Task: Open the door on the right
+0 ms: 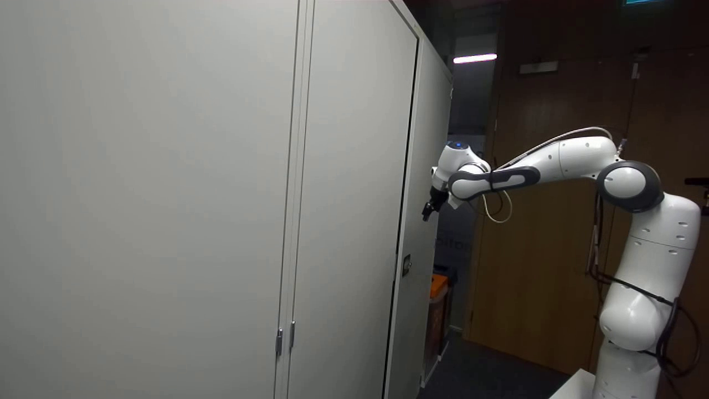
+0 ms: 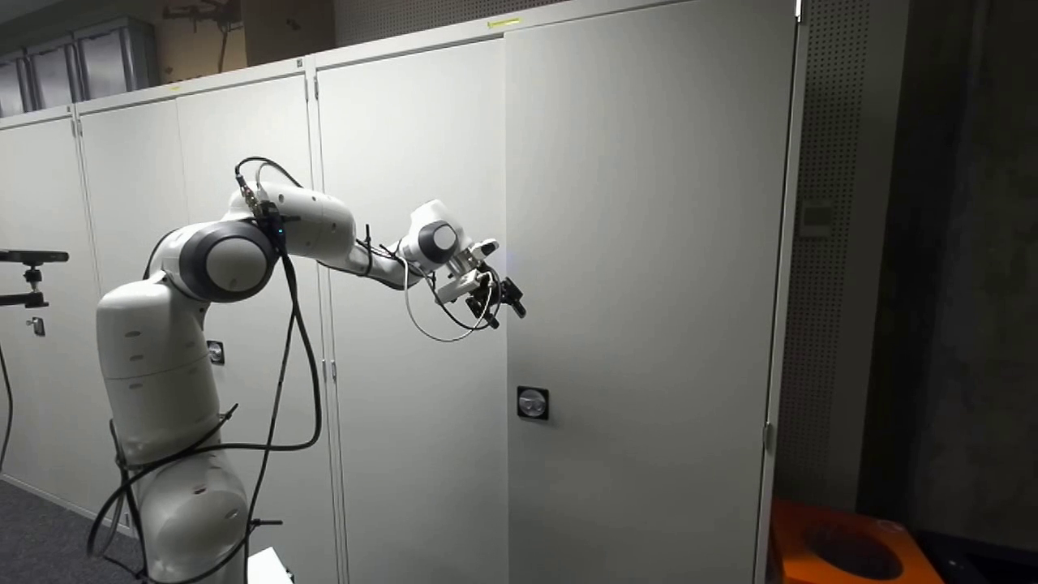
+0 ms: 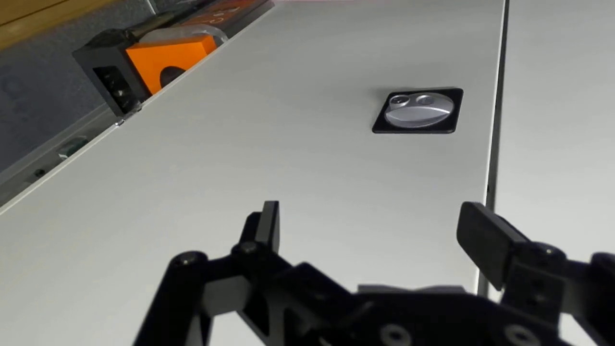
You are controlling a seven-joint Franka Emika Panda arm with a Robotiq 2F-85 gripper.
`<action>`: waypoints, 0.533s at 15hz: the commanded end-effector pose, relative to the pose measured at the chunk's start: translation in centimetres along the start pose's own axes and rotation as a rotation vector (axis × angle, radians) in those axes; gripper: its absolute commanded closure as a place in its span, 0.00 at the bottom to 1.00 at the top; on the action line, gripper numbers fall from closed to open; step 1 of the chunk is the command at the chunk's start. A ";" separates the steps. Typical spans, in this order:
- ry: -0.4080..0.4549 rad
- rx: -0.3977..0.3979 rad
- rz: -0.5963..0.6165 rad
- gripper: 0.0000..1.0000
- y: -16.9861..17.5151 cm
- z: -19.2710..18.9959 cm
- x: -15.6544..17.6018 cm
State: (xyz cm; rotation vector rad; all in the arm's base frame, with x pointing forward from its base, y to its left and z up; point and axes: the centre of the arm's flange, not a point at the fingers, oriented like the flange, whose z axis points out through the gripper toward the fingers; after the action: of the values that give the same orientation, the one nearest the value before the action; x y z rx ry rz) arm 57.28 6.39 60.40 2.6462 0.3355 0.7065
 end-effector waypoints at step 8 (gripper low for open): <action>0.184 0.054 -0.013 0.00 -1.1 0.3 3.1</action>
State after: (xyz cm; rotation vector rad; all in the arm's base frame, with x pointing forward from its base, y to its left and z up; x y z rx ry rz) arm 59.23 8.04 60.30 2.6380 0.3986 0.8784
